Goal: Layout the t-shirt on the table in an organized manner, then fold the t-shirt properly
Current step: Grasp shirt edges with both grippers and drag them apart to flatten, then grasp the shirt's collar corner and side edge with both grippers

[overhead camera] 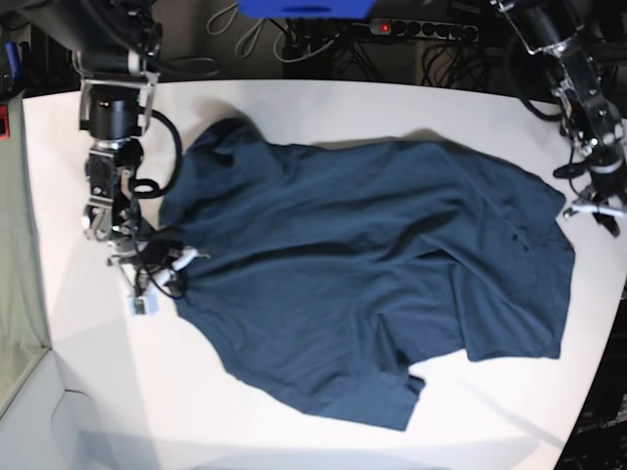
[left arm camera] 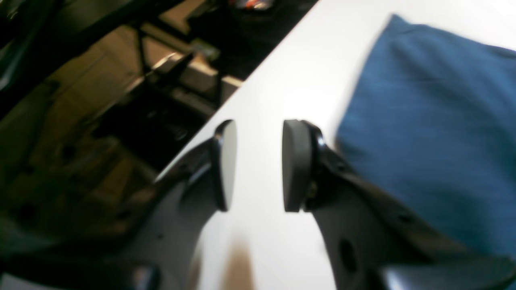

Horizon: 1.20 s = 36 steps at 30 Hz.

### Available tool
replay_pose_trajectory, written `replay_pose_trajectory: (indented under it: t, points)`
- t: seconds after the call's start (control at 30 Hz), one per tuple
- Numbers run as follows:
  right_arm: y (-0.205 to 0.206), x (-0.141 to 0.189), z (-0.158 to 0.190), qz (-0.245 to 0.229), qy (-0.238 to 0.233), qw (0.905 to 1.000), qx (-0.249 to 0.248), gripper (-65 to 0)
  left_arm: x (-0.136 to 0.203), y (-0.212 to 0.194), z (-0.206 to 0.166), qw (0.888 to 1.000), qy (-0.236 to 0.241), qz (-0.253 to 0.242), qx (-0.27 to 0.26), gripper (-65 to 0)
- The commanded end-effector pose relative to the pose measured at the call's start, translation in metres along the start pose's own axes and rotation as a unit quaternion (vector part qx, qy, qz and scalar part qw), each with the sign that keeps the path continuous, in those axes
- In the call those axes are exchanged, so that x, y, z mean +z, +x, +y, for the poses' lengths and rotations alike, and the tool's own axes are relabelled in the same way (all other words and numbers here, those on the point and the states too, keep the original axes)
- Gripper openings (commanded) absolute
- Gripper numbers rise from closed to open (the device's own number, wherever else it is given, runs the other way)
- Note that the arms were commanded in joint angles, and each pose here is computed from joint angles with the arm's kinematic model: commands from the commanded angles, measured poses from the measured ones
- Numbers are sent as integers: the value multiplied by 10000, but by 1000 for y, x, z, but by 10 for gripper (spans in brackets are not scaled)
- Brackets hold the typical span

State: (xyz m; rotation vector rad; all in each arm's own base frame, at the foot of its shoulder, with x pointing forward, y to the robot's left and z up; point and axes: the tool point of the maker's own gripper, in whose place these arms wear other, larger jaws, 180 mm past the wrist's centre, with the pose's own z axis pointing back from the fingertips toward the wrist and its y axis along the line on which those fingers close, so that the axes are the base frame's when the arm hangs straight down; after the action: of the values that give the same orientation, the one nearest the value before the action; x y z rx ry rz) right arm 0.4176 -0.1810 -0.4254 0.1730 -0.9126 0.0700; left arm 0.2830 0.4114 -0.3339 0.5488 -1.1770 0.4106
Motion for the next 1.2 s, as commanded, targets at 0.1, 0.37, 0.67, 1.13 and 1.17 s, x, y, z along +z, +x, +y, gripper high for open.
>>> replay_pose_trajectory:
  t: [0.1,0.37,0.67,1.13,1.17]
  points:
    - [35,11,-26,-452,-453,9979,-111,-650,8,0,29,9993,360,-93,75,-460]
    - [98,81,-30,-1904,-933,9764,-406,-650,30,-43,51,9924,648,831,634,-448]
    - [67,124,21,-1528,-659,9859,-148,-581,29,-57,34,9818,356,1282,1355,-255]
    - [24,164,37,-1241,-663,9900,90,-516,8,-59,-42,9830,-583,1493,901,-256]
    - [23,166,37,-1237,-677,9900,99,-516,6,-61,-46,9822,-635,1542,859,-257]
